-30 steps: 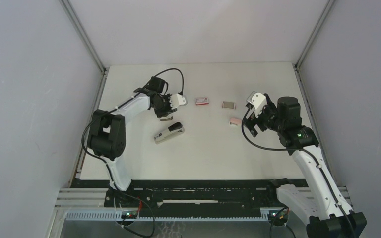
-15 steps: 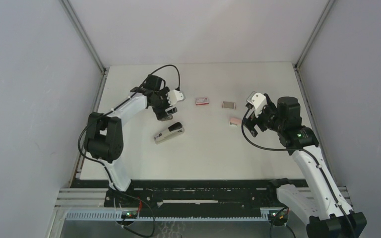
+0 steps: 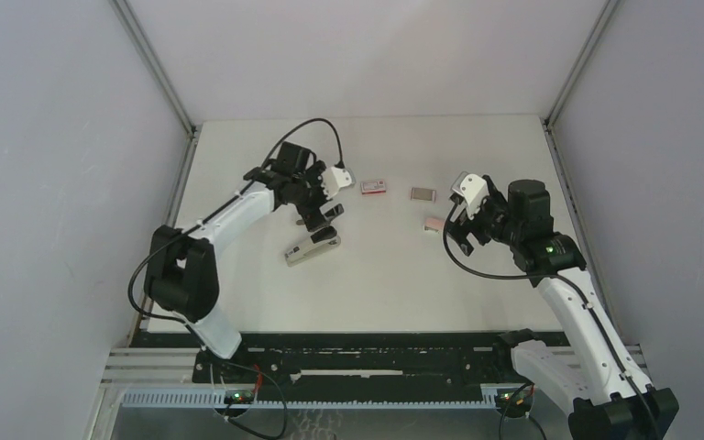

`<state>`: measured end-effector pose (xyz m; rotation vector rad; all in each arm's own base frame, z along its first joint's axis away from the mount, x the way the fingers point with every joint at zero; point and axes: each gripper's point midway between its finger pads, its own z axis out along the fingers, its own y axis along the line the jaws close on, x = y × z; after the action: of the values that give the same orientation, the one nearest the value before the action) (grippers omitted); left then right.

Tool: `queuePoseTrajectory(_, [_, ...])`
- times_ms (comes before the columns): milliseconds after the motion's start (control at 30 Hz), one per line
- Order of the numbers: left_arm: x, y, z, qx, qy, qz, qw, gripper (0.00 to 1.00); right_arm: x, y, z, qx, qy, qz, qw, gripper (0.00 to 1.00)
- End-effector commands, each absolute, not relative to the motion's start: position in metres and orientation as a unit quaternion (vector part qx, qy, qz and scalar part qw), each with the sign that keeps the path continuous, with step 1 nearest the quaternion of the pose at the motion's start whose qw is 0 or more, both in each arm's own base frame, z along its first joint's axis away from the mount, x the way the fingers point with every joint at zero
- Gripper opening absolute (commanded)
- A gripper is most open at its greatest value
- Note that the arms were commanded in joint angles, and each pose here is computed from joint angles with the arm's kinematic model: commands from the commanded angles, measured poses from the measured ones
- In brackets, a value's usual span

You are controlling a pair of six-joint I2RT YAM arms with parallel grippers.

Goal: Unload the staples from the stapler
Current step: Place the stapler at the center of the board, then pick up the stapler from the center of the board.

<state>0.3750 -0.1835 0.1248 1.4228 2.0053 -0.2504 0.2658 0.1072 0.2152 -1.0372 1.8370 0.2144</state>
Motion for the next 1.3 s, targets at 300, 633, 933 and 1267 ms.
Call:
queuePoseTrajectory(300, [0.343,-0.220,0.083,0.529,0.795,-0.151,0.256,0.99,0.265,0.114,0.214,-0.444,0.741,0.085,0.497,0.86])
queuePoseTrajectory(633, [0.330,-0.211,0.063,0.523,0.813,-0.113,0.229,0.86,0.264,0.117,0.212,-0.449,0.740,0.088,0.493,0.86])
queuePoseTrajectory(933, [0.328,-0.203,0.049,0.512,0.824,-0.086,0.225,0.74,0.264,0.118,0.212,-0.450,0.740,0.088,0.492,0.86])
queuePoseTrajectory(1267, [0.332,-0.201,0.048,0.503,0.830,-0.073,0.227,0.40,0.264,0.118,0.211,-0.451,0.740,0.089,0.491,0.86])
